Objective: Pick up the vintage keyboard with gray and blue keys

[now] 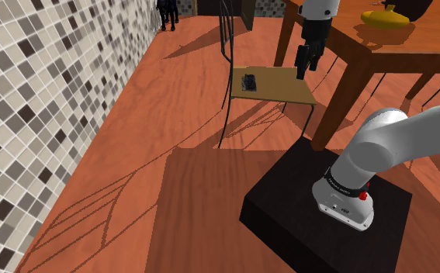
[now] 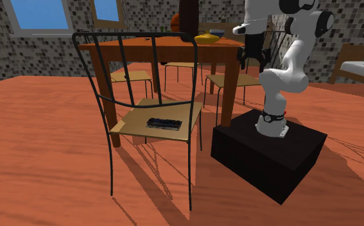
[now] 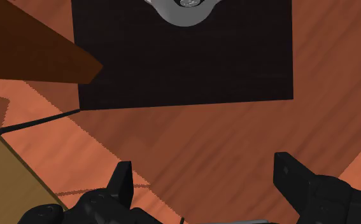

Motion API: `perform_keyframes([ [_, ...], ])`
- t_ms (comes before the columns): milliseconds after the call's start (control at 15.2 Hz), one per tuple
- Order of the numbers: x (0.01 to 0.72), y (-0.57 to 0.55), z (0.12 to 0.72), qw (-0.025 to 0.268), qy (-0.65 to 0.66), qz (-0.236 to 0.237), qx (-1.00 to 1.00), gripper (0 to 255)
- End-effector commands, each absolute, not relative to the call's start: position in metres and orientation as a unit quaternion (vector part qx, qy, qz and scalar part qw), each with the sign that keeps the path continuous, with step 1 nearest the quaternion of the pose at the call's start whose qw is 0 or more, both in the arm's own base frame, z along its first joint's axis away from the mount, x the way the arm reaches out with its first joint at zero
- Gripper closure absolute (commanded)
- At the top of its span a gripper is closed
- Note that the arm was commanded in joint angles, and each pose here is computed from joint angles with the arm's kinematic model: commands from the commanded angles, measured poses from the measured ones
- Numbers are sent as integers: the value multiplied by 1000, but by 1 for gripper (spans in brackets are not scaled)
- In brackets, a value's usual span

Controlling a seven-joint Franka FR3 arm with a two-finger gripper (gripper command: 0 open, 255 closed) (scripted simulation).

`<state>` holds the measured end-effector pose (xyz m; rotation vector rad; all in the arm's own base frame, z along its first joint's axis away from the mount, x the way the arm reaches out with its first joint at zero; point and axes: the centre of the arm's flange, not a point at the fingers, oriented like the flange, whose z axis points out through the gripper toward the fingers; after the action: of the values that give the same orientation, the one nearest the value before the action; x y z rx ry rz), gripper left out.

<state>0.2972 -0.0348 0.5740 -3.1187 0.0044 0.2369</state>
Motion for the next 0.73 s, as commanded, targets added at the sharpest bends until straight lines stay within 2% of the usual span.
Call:
perform_keyframes([
  [0, 297, -35, 574, 7, 1, 76, -997, 0],
  [660, 397, -72, 509, 26, 125, 45, -991, 0],
])
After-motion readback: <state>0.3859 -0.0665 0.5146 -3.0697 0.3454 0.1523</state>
